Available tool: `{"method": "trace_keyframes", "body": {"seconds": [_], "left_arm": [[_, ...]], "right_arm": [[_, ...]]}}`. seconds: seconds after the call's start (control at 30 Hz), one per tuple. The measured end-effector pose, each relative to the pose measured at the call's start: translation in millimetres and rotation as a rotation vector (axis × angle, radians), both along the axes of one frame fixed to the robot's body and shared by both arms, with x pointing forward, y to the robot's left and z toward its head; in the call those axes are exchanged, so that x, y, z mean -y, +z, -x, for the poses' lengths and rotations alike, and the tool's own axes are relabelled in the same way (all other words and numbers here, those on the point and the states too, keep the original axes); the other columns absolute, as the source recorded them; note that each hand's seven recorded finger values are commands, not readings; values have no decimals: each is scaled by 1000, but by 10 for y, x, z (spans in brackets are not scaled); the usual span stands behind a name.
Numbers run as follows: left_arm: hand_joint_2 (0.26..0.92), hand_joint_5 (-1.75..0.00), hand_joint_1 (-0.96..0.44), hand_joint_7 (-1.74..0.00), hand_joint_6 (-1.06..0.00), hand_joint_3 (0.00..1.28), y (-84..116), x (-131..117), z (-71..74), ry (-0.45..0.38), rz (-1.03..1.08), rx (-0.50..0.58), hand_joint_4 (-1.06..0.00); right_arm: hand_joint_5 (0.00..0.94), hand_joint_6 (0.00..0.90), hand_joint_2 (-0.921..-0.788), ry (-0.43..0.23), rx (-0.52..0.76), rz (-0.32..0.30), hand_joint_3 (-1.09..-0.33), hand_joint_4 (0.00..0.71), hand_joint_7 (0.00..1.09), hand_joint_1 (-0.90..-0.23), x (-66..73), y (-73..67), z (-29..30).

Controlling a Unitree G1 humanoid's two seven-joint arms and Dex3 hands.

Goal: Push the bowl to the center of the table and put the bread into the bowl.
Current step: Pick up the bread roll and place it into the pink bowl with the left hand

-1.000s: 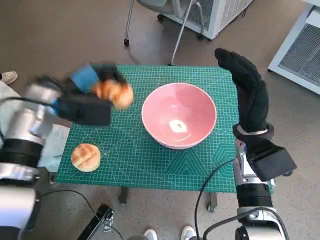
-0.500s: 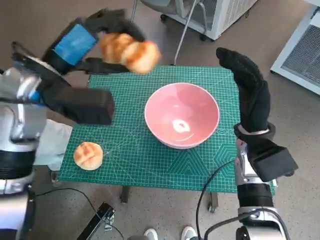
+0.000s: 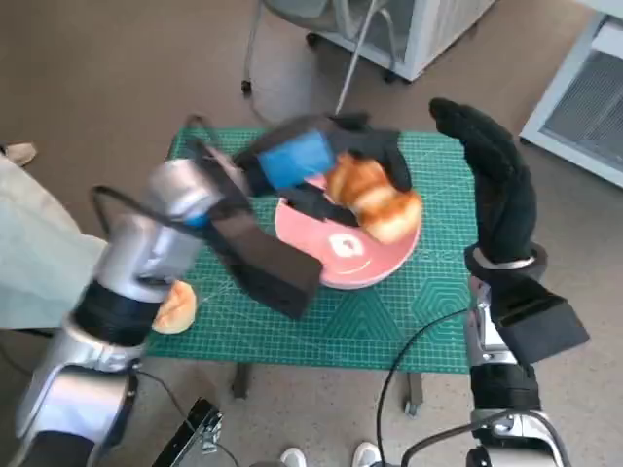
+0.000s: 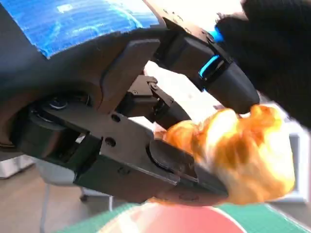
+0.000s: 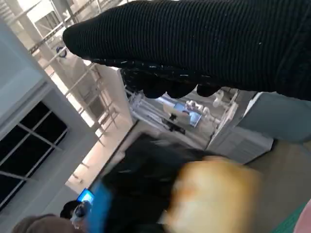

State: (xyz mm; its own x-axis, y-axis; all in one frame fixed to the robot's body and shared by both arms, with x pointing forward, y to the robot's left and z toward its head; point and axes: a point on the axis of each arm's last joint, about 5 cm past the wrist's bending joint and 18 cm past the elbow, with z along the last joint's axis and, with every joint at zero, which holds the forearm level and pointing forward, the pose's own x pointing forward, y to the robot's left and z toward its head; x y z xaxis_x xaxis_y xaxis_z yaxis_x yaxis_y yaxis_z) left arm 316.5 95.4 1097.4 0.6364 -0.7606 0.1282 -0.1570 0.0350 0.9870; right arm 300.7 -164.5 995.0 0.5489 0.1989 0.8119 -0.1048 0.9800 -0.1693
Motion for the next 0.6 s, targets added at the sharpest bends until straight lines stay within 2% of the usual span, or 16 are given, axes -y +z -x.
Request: {"method": "trace_keyframes", "body": {"seconds": [0.07,0.1,0.17,0.23,0.27,0.4,0.47,0.53,0.6], "left_arm": [[614,-1559,2,-1350,-595,744,-24,62,-39,8,-36,-1,-445],[637,-1542,2,-1307,-600,694,-33,91,-56,13,-52,0,-467],[780,-1439,1,-1167,-615,394,-68,136,-97,33,-77,-10,-551],[848,-1351,1,-1137,-608,246,-104,163,-129,50,-95,-22,-616],[874,-1309,1,-1130,-604,186,-131,174,-150,58,-103,-31,-646],[908,-1190,0,-1185,-583,107,-258,197,-225,95,-146,-67,-697],[915,-1223,0,-1206,-598,116,-327,189,-256,113,-165,-91,-626],[918,-1331,0,-1217,-576,165,-402,182,-286,132,-184,-123,-528],[920,-1435,0,-1341,-488,262,-465,176,-308,153,-197,-158,-390]], "right_arm": [[17,70,-921,0,0,-6,-728,429,843,-549,11,-5,7],[17,68,-921,0,1,-9,-728,428,843,-548,13,-6,10],[16,64,-921,-1,4,-10,-728,426,841,-549,21,-9,19],[16,61,-921,-3,3,-10,-727,426,839,-555,28,-18,27],[16,59,-921,-5,2,-9,-726,426,839,-558,34,-23,32],[16,58,-921,-12,-2,-8,-723,426,838,-569,55,-39,49],[16,59,-921,-14,-4,-8,-721,427,837,-574,62,-41,55],[16,59,-921,-18,-4,-9,-720,427,837,-576,69,-39,61],[16,60,-921,-20,-4,-12,-719,427,836,-577,72,-35,66]]}}
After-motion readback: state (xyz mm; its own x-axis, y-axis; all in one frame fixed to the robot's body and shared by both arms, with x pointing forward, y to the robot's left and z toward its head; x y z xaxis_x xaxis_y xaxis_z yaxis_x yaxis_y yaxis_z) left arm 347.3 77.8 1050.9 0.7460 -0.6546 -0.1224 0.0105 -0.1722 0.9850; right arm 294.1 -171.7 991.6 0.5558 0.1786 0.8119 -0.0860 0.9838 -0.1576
